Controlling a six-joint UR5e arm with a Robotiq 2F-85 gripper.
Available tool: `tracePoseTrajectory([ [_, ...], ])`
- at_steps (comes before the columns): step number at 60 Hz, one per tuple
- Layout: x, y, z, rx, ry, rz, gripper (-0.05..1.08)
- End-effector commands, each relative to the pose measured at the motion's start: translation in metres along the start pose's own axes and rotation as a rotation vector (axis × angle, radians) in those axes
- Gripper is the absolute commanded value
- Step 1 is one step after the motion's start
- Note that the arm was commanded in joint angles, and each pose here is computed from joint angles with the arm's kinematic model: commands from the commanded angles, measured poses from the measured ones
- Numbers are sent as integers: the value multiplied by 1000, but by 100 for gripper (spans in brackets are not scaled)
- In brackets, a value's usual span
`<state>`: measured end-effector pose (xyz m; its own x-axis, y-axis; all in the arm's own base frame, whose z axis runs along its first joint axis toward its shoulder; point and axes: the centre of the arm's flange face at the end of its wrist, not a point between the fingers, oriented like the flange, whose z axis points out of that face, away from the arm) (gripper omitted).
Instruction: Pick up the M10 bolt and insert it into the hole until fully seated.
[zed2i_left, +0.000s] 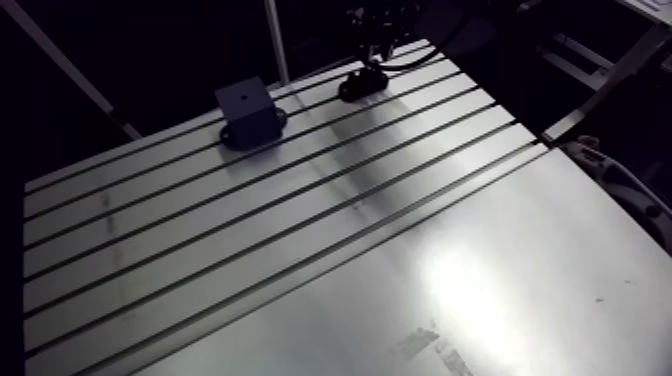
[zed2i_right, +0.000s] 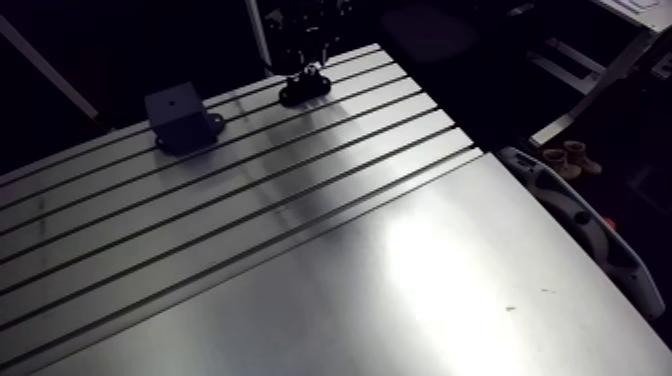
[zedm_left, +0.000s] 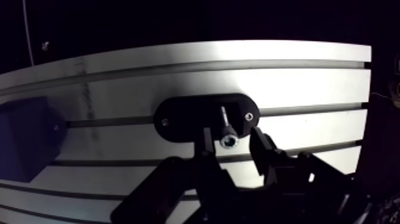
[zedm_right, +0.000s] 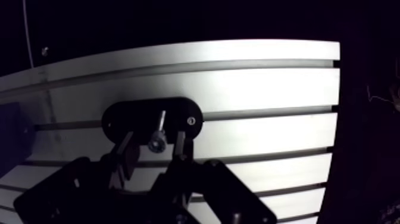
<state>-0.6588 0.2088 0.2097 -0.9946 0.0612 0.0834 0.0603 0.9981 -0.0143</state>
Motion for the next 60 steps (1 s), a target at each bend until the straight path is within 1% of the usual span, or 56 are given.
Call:
tracePoseTrajectory([
  [1, 0, 0, 2, -2, 0, 0, 56],
  [12, 1, -1, 2, -2, -1, -2, 59],
  [35, 1, -1, 4, -1, -3, -2, 60],
  [52, 1, -1, 2, -3, -1, -2, 60],
  [60, 0, 0, 1, -8, -2, -2, 62],
])
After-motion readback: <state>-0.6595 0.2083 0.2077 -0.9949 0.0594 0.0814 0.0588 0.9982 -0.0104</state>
